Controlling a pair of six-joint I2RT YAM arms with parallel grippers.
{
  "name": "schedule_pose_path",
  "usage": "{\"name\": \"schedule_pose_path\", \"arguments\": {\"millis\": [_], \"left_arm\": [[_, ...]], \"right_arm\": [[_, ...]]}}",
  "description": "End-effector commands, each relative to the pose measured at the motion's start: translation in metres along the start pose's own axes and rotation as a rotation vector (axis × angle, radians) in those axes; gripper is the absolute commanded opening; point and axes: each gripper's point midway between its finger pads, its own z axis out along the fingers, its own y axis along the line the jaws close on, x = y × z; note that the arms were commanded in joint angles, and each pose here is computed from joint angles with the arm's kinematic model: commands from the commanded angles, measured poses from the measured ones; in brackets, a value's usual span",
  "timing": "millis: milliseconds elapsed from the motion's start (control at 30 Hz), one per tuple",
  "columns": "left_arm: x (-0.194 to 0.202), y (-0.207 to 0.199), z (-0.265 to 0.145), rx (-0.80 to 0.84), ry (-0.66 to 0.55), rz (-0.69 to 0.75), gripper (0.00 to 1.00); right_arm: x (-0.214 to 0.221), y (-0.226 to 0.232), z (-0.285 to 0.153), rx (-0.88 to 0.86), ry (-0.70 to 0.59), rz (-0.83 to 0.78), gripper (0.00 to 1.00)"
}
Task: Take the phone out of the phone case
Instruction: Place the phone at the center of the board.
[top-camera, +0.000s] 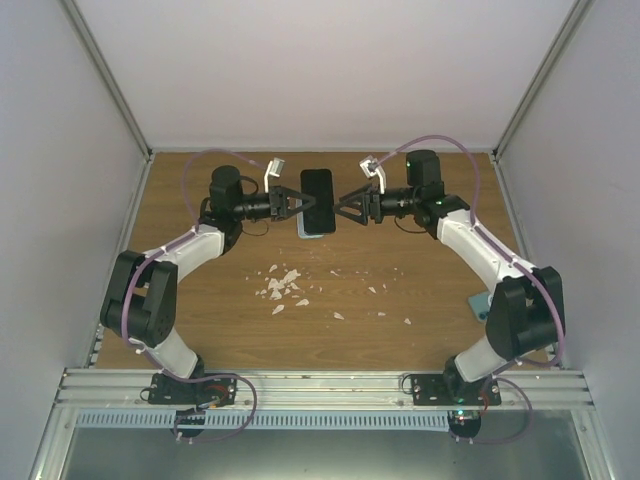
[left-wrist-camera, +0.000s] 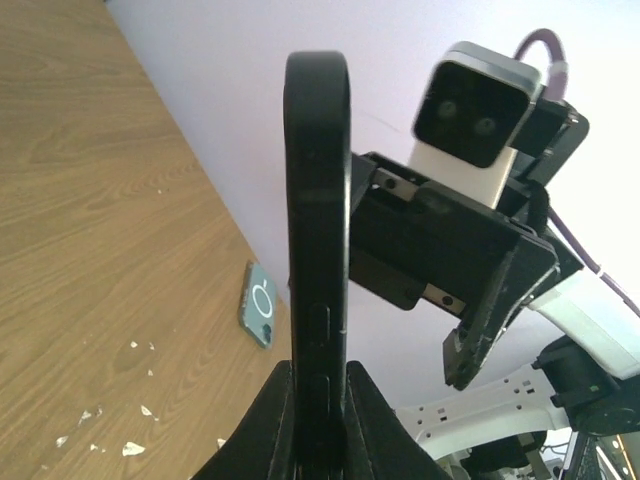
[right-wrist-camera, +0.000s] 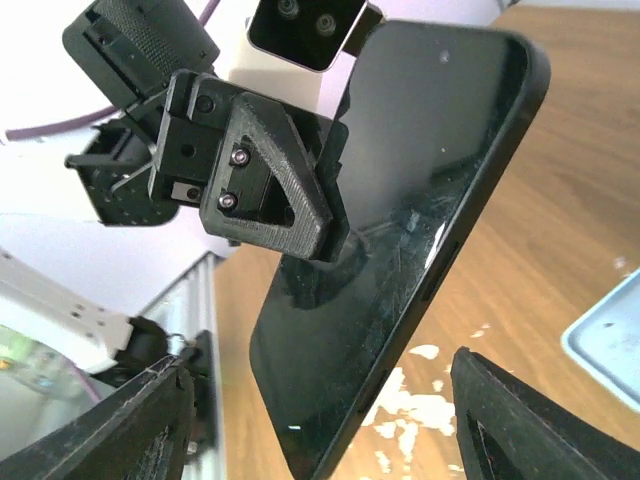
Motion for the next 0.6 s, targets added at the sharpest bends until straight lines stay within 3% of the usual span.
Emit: {"name": "schedule_pose_path", "arguments": {"millis": [0, 200, 567], "left_arm": [[-0.007, -0.039, 0.003, 0.089, -0.018, 0.145, 0.0], [-0.006, -0.039, 0.009, 0.099, -0.012, 0.129, 0.0], [-0.005, -0.034, 0.014, 0.093, -0.012, 0.103, 0.0]], "right_arm": [[-0.002, 0.008, 0.006, -0.126, -0.011, 0.119, 0.7], [-0.002, 0.001, 0.014, -0.172, -0.008, 0.188, 0.58], [-0.001, 0.007, 0.019, -0.249, 0.006, 0.237, 0.2]]}}
